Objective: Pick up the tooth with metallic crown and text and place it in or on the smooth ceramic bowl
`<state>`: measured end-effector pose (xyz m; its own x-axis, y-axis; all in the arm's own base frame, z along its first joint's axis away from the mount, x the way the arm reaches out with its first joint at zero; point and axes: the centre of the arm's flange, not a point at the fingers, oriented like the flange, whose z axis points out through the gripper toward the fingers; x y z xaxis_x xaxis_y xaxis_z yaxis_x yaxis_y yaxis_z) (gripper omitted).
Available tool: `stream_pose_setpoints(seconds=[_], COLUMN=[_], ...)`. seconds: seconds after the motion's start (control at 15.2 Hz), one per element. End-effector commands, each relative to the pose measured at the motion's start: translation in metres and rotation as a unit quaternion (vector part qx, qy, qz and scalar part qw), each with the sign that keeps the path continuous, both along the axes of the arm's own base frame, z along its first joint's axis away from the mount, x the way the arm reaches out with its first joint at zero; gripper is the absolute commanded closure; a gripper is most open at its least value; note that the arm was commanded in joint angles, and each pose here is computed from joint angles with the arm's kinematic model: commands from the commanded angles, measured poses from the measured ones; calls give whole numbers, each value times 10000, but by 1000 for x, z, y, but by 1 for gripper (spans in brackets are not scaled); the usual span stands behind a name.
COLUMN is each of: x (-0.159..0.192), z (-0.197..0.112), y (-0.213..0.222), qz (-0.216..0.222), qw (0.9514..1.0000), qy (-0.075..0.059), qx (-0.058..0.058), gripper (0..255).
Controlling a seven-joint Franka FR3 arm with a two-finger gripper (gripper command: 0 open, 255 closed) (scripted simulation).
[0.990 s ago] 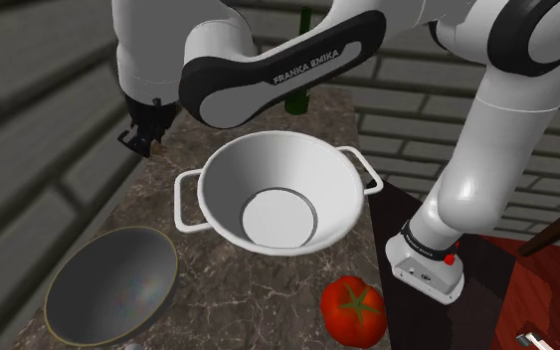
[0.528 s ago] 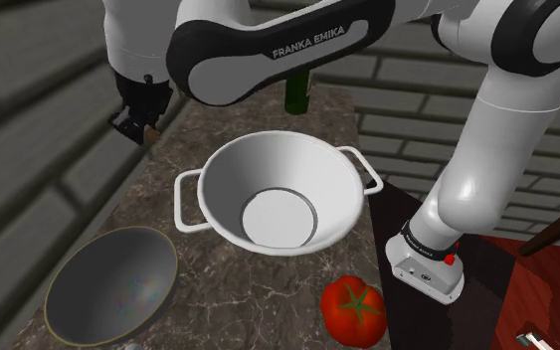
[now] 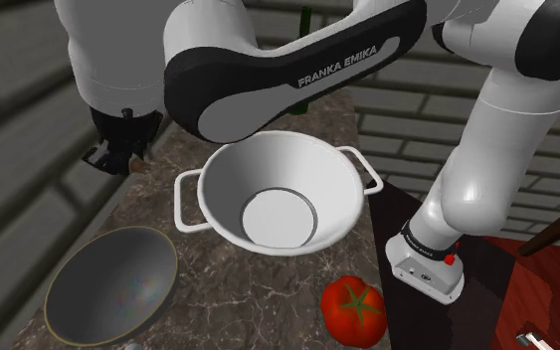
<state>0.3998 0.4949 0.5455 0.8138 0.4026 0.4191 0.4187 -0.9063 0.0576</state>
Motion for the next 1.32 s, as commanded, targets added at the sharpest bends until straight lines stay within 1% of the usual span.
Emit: stream_pose_setpoints(seconds=[0.0,0.73,1.25], x=[-20,-128,-128], z=[3,3,-39], y=[18,108,108], qz=[-9,-9,-9], qw=[10000,10000,10000], qy=[-1,-1,-1], qx=[2,2,2], gripper=[255,255,255])
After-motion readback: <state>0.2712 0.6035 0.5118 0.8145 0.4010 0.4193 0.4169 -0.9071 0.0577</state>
